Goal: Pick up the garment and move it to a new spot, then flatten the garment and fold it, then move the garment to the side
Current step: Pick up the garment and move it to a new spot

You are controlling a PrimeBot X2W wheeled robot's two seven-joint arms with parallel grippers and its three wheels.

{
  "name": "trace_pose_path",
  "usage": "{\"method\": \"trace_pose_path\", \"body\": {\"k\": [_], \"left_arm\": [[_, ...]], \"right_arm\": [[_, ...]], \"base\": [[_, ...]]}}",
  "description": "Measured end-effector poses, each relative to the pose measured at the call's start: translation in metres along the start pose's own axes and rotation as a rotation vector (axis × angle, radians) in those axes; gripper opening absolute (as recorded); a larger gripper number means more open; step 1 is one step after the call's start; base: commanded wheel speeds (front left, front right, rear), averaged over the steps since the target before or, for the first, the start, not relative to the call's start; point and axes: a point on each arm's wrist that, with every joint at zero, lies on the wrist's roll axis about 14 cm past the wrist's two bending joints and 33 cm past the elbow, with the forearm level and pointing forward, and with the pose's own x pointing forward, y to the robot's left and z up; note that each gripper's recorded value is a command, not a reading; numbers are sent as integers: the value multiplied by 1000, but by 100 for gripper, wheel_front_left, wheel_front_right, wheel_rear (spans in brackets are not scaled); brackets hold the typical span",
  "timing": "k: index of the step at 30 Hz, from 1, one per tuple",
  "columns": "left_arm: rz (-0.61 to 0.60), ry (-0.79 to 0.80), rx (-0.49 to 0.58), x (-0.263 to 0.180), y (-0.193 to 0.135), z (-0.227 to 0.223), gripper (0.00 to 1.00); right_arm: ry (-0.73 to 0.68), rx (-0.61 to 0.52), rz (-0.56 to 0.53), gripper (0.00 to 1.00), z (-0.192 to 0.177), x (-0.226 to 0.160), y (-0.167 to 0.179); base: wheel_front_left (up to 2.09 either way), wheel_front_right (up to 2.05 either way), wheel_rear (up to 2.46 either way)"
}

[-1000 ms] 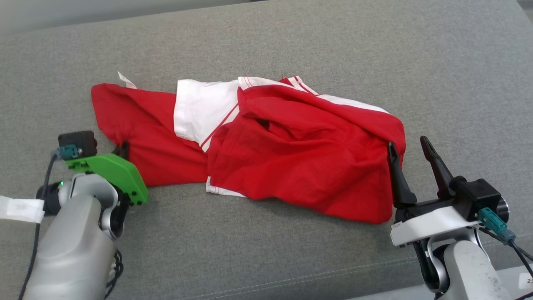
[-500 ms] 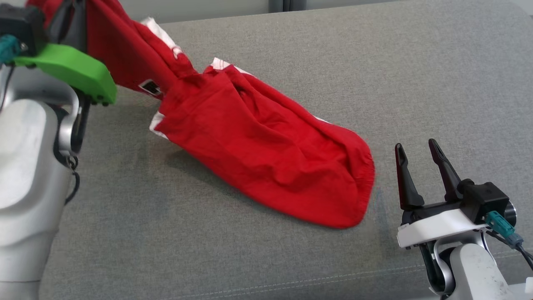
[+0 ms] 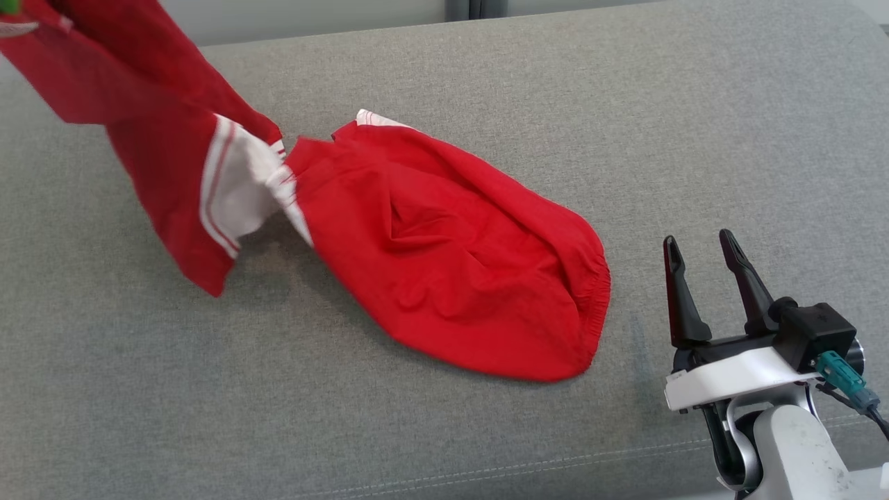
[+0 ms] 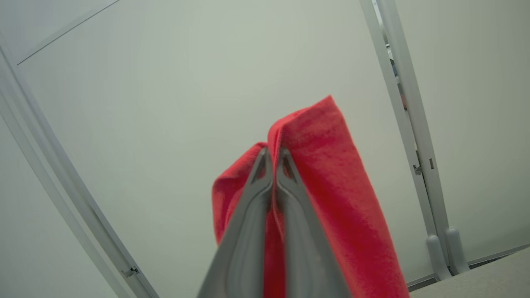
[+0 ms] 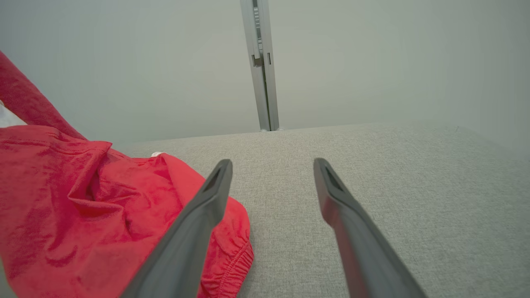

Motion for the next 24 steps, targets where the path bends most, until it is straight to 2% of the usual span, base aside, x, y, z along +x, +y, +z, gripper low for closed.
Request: {"method": "trace_pose_path", "body": {"k": [5,13,18,24], "left_arm": [[153,48,62,1,69,-4,0],[356,91,117,-20,153,-7,0],[406,134,84,-34,176,-24,0],[387,240,34,-45,166,-80,0]], "right_arm": [[7,1,1,100,-3,1,0],[24,0,26,100,-11,7,8],[37,-4,57,100,-18,15,18],[43,-7,95,100,-25,27,30]], "base": [[0,0,0],[0,0,0],[0,0,0],[0,0,0]]}}
